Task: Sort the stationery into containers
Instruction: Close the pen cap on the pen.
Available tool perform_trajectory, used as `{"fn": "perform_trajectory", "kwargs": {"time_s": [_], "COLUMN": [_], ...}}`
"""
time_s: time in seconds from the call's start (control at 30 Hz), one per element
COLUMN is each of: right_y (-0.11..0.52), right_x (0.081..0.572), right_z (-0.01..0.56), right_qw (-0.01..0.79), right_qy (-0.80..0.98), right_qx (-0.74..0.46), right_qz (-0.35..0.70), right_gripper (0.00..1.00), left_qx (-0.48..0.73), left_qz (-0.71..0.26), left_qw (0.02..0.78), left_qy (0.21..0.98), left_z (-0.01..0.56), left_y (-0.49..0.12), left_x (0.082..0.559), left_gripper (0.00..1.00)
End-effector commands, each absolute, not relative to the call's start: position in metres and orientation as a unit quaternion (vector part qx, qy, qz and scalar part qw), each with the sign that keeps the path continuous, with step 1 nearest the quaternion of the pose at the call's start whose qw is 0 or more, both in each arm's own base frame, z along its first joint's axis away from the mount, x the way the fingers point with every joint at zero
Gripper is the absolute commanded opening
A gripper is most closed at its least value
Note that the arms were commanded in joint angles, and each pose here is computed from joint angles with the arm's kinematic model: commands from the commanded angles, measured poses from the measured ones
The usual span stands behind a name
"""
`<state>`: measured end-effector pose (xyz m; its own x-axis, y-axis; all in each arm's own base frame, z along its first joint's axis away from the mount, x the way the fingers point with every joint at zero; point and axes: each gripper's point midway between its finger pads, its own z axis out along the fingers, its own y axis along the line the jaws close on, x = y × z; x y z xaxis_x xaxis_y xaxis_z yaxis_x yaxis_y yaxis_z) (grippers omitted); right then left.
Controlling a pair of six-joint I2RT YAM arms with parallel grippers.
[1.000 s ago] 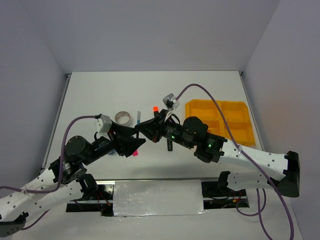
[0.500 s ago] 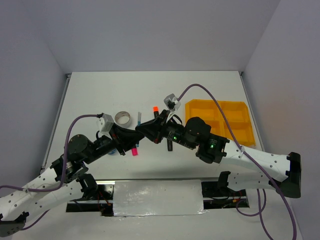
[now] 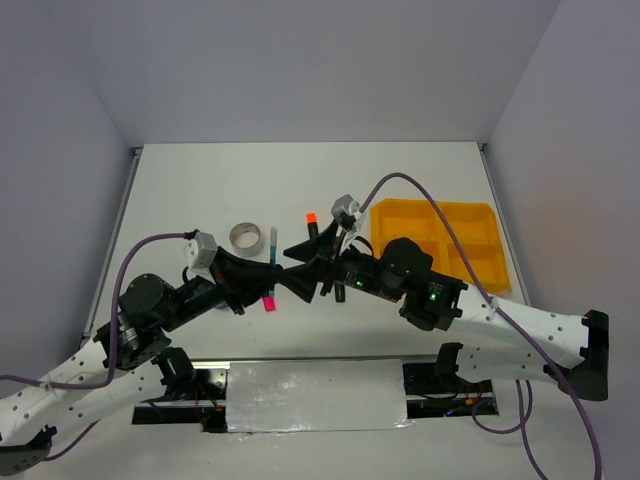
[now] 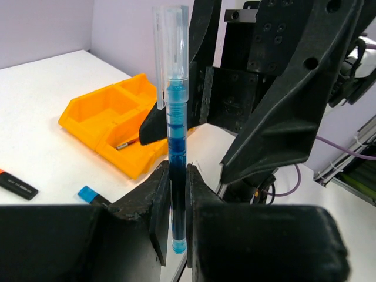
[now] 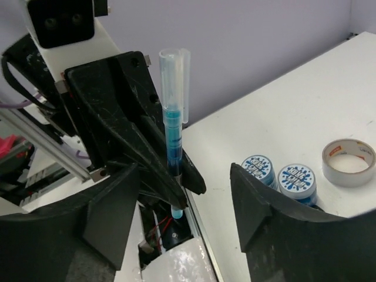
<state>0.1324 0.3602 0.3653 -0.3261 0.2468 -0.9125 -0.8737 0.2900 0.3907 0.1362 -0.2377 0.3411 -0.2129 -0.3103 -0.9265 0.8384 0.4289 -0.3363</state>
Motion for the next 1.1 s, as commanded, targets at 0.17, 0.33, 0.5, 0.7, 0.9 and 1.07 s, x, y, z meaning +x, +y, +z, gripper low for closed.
{"fn": "perform_trajectory", "kwargs": {"time_s": [0.17,0.33,0.5,0.7,0.9,1.07], "right_y": [0.341,0.342,0.35,0.354,0.353,0.352], "right_x": [0.133,0.136,0.131,0.126,0.126,0.13], "right_z": [0.413,0.44,0.442,0.441,0.44,0.441], "right_qw": [0.569,0.572,0.565,0.557,0.558,0.564], "right_qy": [0.568,0.546,0.532,0.52,0.52,0.524], "right_qx": [-0.274,-0.285,-0.31,-0.321,-0.318,-0.31], "right_qz": [0.528,0.541,0.549,0.562,0.563,0.558], "right_gripper": [0.77,0.73,0.62,0.41,0.39,0.47], "left_qx": [0.26,0.272,0.275,0.273,0.274,0.274], "left_qz": [-0.517,-0.524,-0.524,-0.522,-0.522,-0.521], "left_qw": [0.6,0.595,0.592,0.592,0.589,0.589], "left_qy": [0.553,0.545,0.548,0.55,0.552,0.553], "left_z": [0.366,0.367,0.364,0.364,0.361,0.361], "left_y": [-0.245,-0.247,-0.249,-0.249,-0.249,-0.25], "left_x": [0.12,0.115,0.115,0.116,0.116,0.116], "left_gripper": [0.0,0.0,0.0,0.0,0.0,0.0]}}
